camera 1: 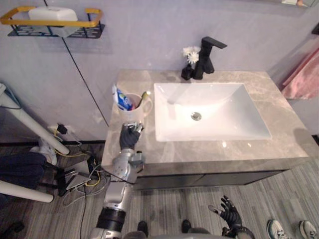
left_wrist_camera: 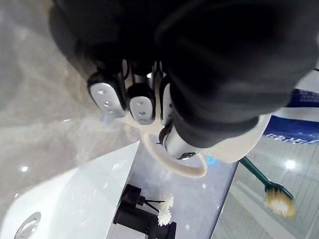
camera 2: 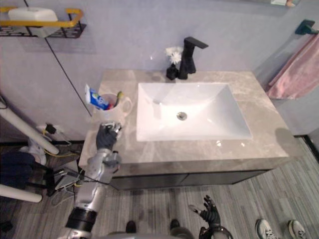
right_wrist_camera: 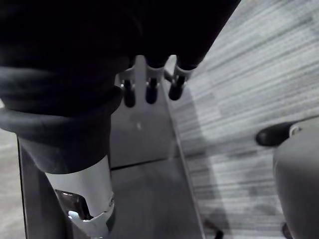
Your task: Organize washtable
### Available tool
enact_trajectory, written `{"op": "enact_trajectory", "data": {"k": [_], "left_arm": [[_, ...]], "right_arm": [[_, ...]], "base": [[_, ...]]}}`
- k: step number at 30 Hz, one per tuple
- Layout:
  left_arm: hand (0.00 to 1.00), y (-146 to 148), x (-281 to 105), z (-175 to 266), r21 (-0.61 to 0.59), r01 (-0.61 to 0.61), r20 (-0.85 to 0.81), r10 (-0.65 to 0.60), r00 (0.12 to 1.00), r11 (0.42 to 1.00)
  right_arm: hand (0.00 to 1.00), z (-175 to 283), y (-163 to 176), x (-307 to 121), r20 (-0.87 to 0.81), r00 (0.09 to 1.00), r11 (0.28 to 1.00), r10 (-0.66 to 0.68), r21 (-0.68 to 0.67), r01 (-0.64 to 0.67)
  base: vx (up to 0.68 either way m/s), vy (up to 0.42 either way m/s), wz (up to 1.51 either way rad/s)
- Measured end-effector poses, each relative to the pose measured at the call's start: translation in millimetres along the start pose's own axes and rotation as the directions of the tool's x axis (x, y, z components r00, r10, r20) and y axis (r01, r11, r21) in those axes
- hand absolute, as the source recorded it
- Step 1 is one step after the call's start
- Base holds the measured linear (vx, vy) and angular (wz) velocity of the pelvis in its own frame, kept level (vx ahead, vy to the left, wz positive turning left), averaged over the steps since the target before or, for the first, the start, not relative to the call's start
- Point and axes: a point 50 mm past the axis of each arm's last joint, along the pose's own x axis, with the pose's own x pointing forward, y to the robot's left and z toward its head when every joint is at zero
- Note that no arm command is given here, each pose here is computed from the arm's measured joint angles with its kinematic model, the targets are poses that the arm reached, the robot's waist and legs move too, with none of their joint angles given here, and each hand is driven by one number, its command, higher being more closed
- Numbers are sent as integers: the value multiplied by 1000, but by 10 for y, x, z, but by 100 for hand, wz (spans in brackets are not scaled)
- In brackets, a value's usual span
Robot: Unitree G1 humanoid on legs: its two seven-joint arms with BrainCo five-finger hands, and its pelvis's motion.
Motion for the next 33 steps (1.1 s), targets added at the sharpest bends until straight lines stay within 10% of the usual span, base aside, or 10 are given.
{"op": "enact_trajectory", "data": {"k": [33], "left_arm": [[100,29,320,348,79,14,145,-26,989,997]], "right_arm": [[0,152,24,122,30,999,999,25,-39,-24]], "base": [[-7,-2,-1]]}}
